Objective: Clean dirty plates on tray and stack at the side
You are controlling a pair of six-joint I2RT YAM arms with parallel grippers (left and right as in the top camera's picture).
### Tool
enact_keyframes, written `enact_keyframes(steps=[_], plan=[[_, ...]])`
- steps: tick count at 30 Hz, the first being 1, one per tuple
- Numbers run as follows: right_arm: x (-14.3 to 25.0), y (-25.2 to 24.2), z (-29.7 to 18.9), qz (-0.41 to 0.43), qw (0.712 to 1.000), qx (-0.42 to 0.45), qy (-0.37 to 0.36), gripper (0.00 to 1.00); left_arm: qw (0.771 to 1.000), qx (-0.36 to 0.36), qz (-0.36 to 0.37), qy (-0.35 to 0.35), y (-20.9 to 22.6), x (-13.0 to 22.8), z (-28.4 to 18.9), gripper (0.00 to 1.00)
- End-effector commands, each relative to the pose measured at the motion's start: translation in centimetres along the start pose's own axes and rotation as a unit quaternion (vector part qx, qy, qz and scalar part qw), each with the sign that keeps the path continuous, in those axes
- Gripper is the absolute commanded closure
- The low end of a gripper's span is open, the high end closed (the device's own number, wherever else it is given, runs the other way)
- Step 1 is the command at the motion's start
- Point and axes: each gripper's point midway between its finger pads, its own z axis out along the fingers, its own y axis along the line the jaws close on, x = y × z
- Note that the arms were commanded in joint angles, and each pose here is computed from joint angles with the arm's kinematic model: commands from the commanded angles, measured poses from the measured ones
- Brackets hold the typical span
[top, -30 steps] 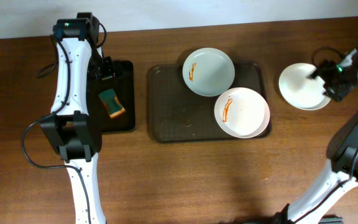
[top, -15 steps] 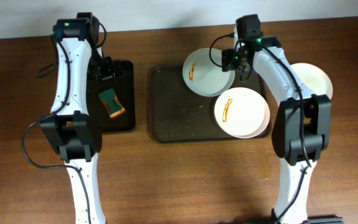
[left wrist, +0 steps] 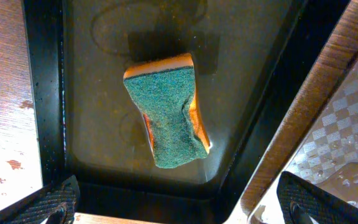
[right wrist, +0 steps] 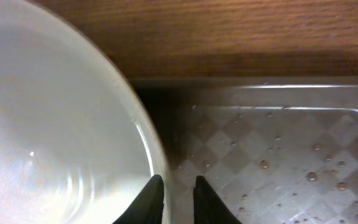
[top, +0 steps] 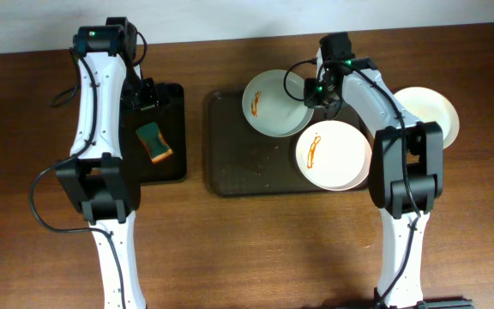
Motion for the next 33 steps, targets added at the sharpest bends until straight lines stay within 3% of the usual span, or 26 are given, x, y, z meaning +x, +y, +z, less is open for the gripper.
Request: enact_keyframes(steps=[1,3,7,14,18,20,22,24,27,28,29,30,33], plan=[[1.4,1.8,0.4,-0.004,0.999,-0.031,0.027,0.86,1.000,0.006,0.003,-0.008,-0.1,-0.2,-0.5,0.00],[2.5,3.5,0.5,-0.018,0.998,-0.036,0.043,0.86,1.000,0.006,0.003,-0.008,-0.1,-0.2,-0.5,0.00],[5.5,8.8,0.6,-0.069,0.994,-0.048,0.077,0.96,1.000,0.006,0.003,-0.007,-0.1,-0.2,-0.5,0.00],[11.2,10.8,-0.5,-0.078,0.981,-0.029,0.173,0.96,1.000,0.006,0.003,-0.008,-0.1,-0.2,-0.5,0.00],[10.3,11.3,-5.3,-0.079,0.983,-0.033,0.160,0.95,1.000,0.006,0.003,-0.007,-0.1,-0.2,-0.5,0.00],[9.6,11.2,-9.0,-0.073,0.987,-0.032,0.140,0.87,1.000,0.006,0.003,-0.008,-0.1,-0.2,-0.5,0.00],[9.0,8.2,-11.7,-0.045,0.991,0.027,0.124,0.82,1.000,0.006,0.003,-0.007,-0.1,-0.2,-0.5,0.00],[9.3,5.2,-12.5,-0.019,0.988,0.050,0.144,0.69,1.000,0.006,0.003,-0.007,-0.1,-0.2,-0.5,0.00],[11.1,-0.7,-12.8,0.028,0.975,0.108,0.190,0.68,1.000,0.006,0.003,-0.007,-0.1,-0.2,-0.5,0.00],[11.7,-2.4,-12.5,0.042,0.971,0.123,0.200,0.70,1.000,0.006,0.003,-0.007,-0.1,-0.2,-0.5,0.00],[12.4,-4.2,-12.0,0.058,0.967,0.134,0.210,0.84,1.000,0.006,0.003,-0.008,-0.1,-0.2,-0.5,0.00],[12.7,-5.9,-10.8,0.077,0.966,0.136,0.206,0.91,1.000,0.006,0.003,-0.008,-0.1,-0.2,-0.5,0.00],[12.1,-9.2,-7.5,0.122,0.972,0.121,0.161,0.96,1.000,0.006,0.003,-0.008,-0.1,-0.2,-0.5,0.00]])
